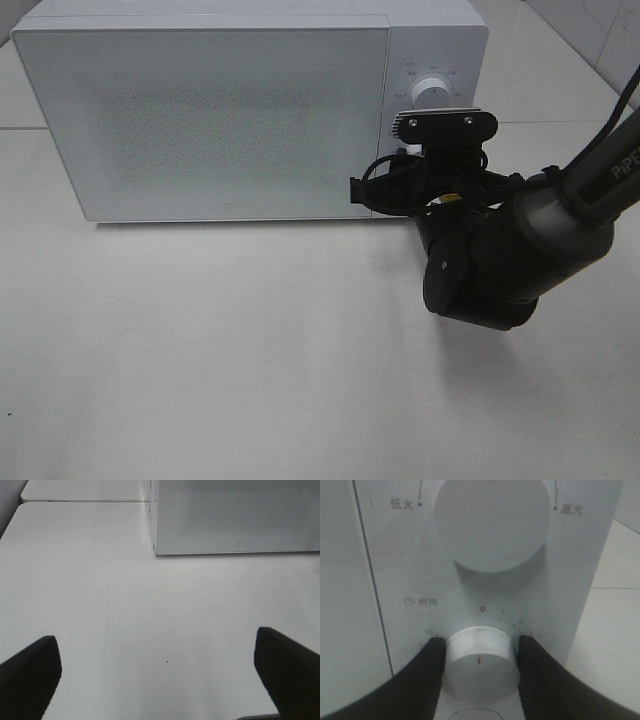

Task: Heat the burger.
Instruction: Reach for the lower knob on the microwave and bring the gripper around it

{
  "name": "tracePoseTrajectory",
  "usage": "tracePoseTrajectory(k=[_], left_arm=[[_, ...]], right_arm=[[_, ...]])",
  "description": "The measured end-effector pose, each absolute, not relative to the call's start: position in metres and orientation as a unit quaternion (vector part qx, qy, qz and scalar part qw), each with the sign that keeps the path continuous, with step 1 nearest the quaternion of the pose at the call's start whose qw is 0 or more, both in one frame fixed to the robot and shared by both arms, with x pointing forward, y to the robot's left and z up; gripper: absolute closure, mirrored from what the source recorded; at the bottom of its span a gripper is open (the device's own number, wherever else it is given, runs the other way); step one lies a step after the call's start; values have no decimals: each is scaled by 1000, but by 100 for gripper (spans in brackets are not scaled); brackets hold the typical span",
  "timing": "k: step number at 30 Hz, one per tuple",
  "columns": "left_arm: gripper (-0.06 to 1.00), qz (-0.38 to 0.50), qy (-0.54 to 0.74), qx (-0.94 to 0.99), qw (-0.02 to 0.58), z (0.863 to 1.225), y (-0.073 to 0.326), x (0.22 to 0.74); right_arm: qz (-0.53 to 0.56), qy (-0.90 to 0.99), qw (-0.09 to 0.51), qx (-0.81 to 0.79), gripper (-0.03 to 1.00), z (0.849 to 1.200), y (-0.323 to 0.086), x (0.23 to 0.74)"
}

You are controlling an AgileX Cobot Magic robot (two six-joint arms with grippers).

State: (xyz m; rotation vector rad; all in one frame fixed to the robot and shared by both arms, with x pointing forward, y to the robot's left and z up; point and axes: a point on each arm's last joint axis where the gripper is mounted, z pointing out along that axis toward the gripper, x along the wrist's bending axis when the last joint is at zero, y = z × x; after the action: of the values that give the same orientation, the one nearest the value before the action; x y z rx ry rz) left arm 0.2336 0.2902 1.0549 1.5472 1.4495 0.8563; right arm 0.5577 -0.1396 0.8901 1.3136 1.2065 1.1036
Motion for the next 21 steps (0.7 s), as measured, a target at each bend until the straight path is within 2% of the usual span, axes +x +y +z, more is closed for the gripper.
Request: tracePoseTrajectory(k=[21], left_arm=[[-5,341,577,616,415,1055,290,234]], right_arm=[[471,482,484,557,54,890,-139,558]])
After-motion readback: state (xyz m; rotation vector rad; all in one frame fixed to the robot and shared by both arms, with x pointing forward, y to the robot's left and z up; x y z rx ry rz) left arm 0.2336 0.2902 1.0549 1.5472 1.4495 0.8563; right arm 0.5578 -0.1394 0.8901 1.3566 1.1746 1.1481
